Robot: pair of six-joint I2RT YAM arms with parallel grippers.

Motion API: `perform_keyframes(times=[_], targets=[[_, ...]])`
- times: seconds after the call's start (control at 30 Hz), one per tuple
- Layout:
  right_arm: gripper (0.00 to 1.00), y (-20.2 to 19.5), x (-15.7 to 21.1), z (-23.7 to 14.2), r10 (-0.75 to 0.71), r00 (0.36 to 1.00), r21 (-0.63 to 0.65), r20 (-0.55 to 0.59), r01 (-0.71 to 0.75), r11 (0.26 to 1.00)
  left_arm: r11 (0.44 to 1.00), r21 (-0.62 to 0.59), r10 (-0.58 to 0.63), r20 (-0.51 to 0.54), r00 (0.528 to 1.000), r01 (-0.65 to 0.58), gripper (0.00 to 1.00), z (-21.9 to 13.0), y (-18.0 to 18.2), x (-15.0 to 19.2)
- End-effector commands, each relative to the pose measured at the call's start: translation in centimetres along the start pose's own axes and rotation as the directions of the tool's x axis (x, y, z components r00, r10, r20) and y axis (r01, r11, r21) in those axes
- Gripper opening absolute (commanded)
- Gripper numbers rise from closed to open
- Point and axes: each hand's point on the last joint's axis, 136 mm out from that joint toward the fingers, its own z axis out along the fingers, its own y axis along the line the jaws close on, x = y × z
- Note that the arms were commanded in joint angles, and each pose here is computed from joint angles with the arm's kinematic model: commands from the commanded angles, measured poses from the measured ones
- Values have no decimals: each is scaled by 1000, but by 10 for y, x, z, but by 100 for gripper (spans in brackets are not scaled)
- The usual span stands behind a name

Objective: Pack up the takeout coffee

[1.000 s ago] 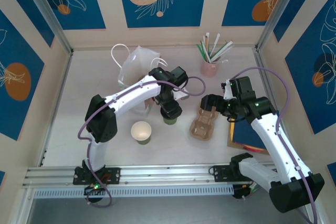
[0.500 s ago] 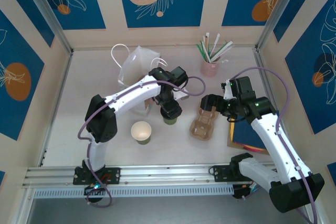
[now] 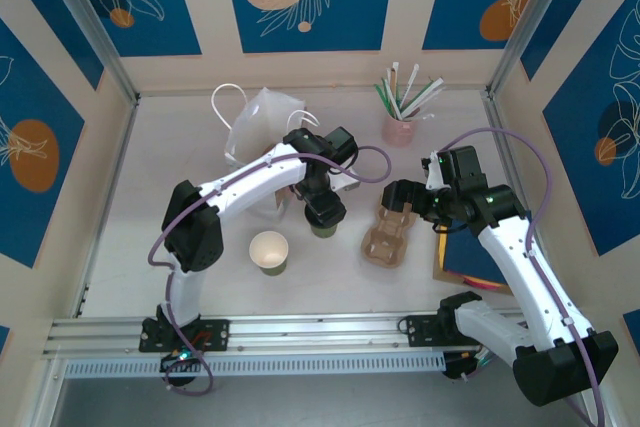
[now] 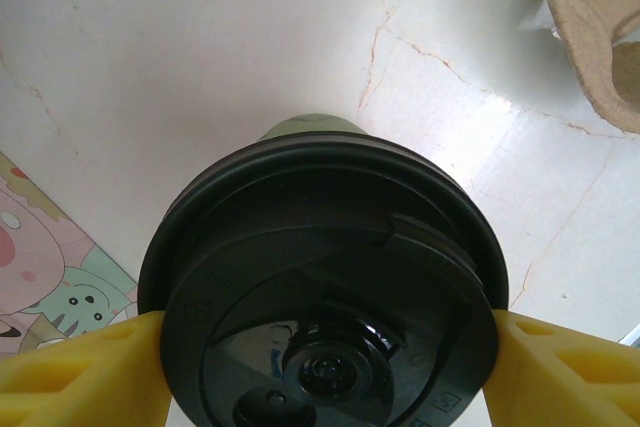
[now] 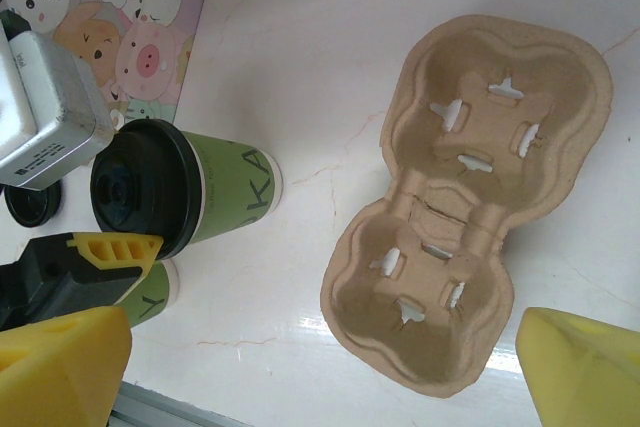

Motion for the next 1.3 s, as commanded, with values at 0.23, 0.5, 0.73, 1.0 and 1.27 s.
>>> perform_keyframes(times=[0.23,0.5,0.73,1.0,1.27], targets=[[99,4,1,-5,-4,1000,-28,3,4,1000,1000,-6,2,-56,998,-2,75,5,-2,6],[99,4,2,-5,-4,1000,-27,4,4,1000,1000,-15,6,-72,997,-7,74,5,0,8],[99,4,1,-5,-3,1000,-28,3,3,1000,1000,-17,6,-83,997,-7,76,7,0,10],[99,3,2,-5,-2,1000,-26,7,2,1000,1000,-14,6,-94,996,-7,75,9,0,11],[99,4,1,-6,-4,1000,-29,10,4,1000,1000,-19,6,-94,996,-8,74,8,0,12]])
